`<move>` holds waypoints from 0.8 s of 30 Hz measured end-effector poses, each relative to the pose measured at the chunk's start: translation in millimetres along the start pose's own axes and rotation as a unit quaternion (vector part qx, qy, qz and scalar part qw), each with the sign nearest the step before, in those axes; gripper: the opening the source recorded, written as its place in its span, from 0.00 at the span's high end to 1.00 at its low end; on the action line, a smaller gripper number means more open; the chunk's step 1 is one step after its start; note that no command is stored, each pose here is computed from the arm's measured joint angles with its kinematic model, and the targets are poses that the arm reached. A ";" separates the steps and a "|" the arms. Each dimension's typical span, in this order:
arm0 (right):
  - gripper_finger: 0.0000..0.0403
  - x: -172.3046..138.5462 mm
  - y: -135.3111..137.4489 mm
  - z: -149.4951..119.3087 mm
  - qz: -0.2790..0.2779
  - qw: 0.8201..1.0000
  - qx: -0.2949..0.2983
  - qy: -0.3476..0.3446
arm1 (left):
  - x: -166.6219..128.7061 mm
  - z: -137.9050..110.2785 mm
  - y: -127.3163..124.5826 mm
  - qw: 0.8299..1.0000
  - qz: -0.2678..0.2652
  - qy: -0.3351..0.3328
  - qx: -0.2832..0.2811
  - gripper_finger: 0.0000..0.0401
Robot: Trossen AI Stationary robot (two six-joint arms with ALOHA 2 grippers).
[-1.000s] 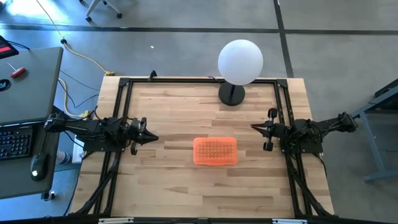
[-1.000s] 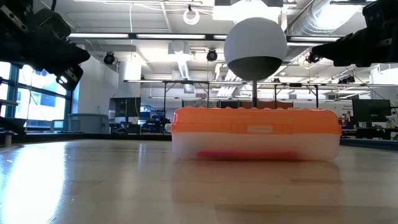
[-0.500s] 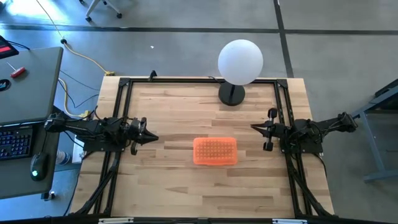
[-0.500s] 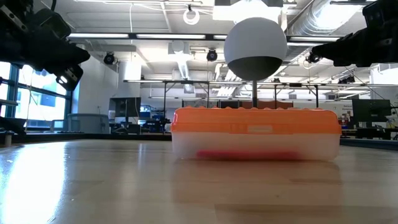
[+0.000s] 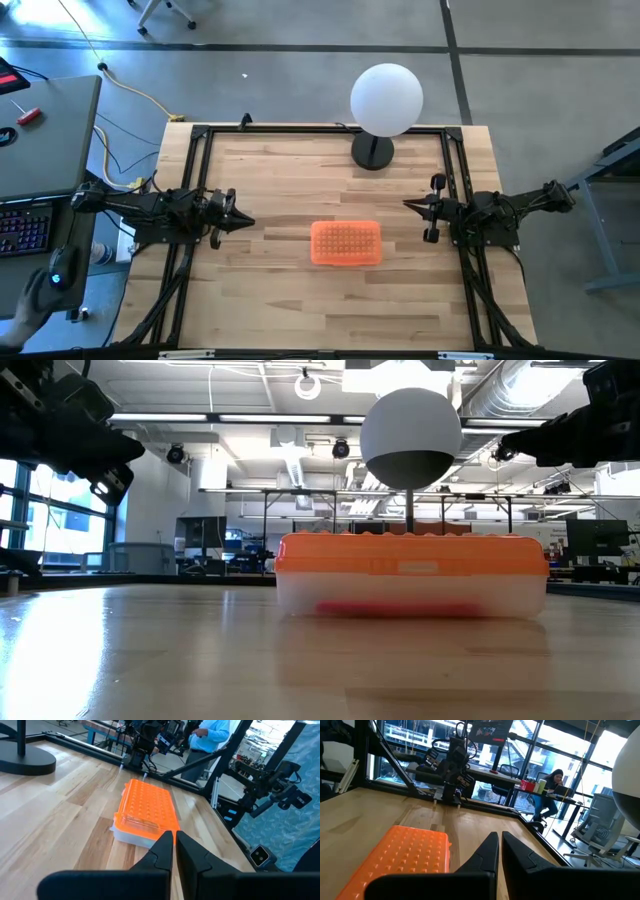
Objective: Pick & place school supplies into a supply box
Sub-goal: Return to Home Position
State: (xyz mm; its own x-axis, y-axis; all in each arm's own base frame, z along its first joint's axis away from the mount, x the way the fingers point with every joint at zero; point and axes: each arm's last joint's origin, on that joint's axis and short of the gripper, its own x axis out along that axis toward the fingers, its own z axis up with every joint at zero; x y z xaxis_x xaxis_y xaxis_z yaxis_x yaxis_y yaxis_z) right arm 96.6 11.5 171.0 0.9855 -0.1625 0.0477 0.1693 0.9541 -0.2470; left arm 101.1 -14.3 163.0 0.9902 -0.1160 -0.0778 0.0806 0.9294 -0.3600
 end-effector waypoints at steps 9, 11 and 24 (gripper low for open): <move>1.00 0.0 0.0 0.0 0.000 1.000 0.000 0.000 | 0.0 0.0 0.0 1.000 0.000 0.000 0.000 0.87; 1.00 0.0 0.0 0.0 0.000 1.000 0.000 0.000 | 0.0 0.0 0.0 1.000 0.000 0.000 0.000 0.87; 1.00 0.0 0.0 0.0 0.000 1.000 0.000 0.000 | 0.0 0.0 0.0 1.000 0.000 0.000 0.000 0.87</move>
State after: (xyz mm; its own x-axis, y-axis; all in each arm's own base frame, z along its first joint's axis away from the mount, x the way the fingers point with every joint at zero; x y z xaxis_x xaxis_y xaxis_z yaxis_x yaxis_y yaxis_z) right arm 96.6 11.5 171.0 0.9856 -0.1625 0.0476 0.1692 0.9541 -0.2470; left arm 101.1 -14.3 163.0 0.9902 -0.1160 -0.0782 0.0805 0.9295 -0.3600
